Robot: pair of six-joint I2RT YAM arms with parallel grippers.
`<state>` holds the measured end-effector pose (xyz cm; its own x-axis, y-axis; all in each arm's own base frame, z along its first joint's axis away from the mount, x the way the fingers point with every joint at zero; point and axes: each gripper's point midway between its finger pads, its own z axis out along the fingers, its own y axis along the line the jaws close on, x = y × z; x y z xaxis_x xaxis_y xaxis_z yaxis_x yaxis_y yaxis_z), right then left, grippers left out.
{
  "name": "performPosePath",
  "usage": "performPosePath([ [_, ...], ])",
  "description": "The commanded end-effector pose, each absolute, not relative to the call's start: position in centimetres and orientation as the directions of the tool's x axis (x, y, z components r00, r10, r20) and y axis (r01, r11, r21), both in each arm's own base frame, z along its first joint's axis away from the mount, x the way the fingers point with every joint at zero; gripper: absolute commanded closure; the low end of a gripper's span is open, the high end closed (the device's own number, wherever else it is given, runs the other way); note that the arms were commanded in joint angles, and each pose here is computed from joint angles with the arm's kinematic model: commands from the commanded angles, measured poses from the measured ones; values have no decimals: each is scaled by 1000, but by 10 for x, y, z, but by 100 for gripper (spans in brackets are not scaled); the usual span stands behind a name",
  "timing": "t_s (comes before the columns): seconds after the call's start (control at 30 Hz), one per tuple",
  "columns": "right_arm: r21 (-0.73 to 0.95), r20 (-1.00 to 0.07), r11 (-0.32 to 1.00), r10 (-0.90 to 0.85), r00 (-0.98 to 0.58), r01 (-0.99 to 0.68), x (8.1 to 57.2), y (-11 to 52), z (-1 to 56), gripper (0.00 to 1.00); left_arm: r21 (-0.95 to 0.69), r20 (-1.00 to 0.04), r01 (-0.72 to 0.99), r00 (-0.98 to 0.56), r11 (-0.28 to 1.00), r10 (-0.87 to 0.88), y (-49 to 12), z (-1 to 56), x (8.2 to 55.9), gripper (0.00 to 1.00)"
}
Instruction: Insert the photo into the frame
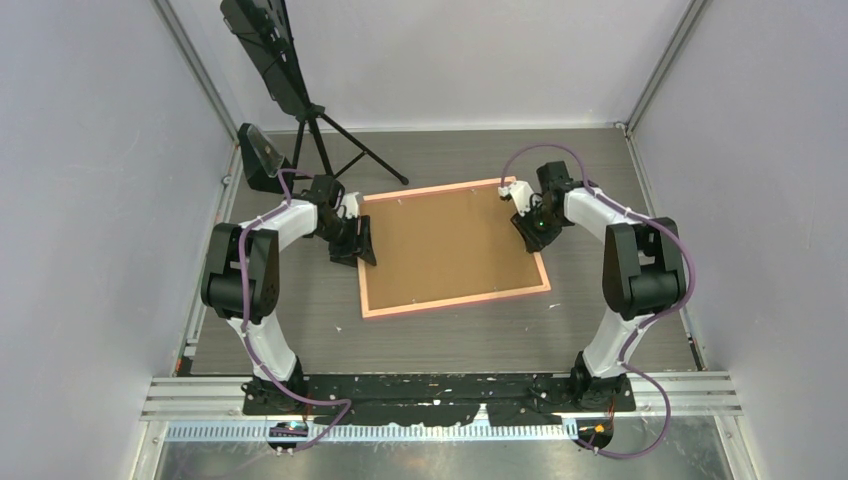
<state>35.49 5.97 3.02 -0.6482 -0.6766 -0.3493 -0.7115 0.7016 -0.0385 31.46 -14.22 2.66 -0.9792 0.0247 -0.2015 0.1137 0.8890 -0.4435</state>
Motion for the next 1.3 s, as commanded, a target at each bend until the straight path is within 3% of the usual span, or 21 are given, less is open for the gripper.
performPosePath([
  [0.0, -88, -430, 726, -645, -632, -682, 363, 60, 51, 63, -459, -194, 147, -979, 876, 62, -150, 13, 314, 44],
  [0.17, -91, -454, 743, -623, -637, -663, 361, 61, 54, 52, -461, -196, 147, -979, 875, 61, -150, 13, 314, 44],
  [0.37, -78, -496, 762, -589, -638, -643, 360, 65, 64, 46, -459, -197, 149, -978, 876, 63, -150, 13, 314, 44],
  [1.27, -65, -447, 768, -593, -670, -637, 354, 56, 35, 50, -462, -194, 147, -979, 874, 62, -150, 13, 314, 44],
])
